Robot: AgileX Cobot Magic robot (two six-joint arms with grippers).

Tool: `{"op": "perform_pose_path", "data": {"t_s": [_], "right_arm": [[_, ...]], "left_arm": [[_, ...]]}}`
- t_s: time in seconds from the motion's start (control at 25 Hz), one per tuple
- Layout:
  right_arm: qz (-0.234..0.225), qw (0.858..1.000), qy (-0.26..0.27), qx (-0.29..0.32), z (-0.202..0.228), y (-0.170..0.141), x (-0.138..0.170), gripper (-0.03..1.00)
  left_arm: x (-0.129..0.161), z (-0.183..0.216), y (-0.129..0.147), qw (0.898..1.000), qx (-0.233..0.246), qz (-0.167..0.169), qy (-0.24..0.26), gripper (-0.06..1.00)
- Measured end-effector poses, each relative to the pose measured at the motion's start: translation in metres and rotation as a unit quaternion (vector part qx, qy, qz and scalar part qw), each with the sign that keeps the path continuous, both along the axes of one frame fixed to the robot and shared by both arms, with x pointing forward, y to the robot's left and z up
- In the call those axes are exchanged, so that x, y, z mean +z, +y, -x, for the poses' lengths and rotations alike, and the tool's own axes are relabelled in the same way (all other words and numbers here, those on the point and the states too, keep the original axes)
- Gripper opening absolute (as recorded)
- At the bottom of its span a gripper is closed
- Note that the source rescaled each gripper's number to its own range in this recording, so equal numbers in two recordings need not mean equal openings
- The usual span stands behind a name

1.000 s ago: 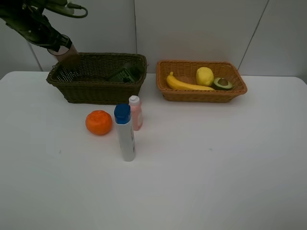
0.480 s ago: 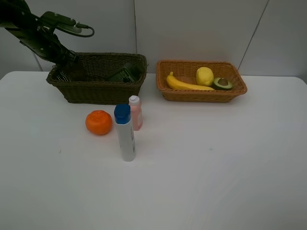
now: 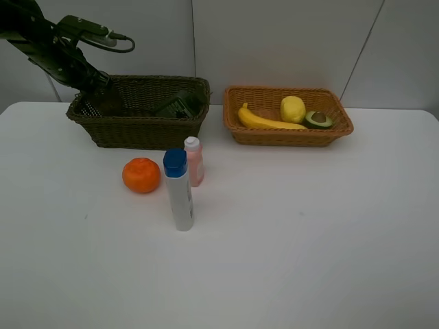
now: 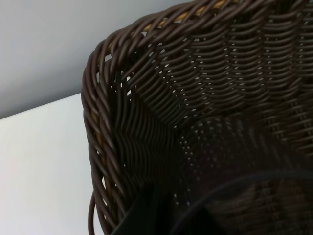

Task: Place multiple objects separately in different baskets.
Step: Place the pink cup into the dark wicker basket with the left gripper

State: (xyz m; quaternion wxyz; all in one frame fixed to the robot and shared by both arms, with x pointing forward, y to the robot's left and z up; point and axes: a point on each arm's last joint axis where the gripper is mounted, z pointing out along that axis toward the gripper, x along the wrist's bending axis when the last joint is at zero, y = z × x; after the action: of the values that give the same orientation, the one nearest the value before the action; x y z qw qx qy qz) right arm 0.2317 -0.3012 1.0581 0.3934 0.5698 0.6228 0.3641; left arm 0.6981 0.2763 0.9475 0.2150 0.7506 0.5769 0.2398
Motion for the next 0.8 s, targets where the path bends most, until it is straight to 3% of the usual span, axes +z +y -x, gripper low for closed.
{"op": "perform_pose_path", "data": {"t_s": [0.12, 0.2, 0.28, 0.4, 0.48, 0.56, 0.8], "right_arm": [[0.000, 1.000, 0.000, 0.000, 0.0000, 0.0000, 0.0000, 0.98], [0.000, 1.000, 0.000, 0.000, 0.0000, 0.0000, 0.0000, 0.98], [0.000, 1.000, 0.000, 0.000, 0.0000, 0.0000, 0.0000, 0.98], [0.000, 1.000, 0.000, 0.000, 0.0000, 0.0000, 0.0000, 0.98], [0.000, 1.000, 0.000, 0.000, 0.0000, 0.0000, 0.0000, 0.98], [0.000, 1.000, 0.000, 0.000, 0.0000, 0.0000, 0.0000, 0.98], [0.000, 1.000, 0.000, 0.000, 0.0000, 0.0000, 0.0000, 0.98]], "left_arm": [[0.0000, 0.0000, 0.0000, 1.000, 0.000, 0.000, 0.000, 0.01], [0.0000, 0.0000, 0.0000, 1.000, -0.001, -0.001, 0.000, 0.09], [0.0000, 0.0000, 0.0000, 1.000, -0.007, -0.005, 0.000, 0.28], [0.0001, -0.0001, 0.0000, 1.000, -0.013, -0.010, -0.001, 0.71], [0.0002, -0.0003, 0.0000, 1.000, -0.014, -0.011, -0.003, 0.90], [0.0002, -0.0003, 0.0000, 1.000, -0.014, -0.011, -0.003, 0.97], [0.0002, -0.0003, 0.0000, 1.000, -0.015, -0.012, -0.003, 1.00]]}}
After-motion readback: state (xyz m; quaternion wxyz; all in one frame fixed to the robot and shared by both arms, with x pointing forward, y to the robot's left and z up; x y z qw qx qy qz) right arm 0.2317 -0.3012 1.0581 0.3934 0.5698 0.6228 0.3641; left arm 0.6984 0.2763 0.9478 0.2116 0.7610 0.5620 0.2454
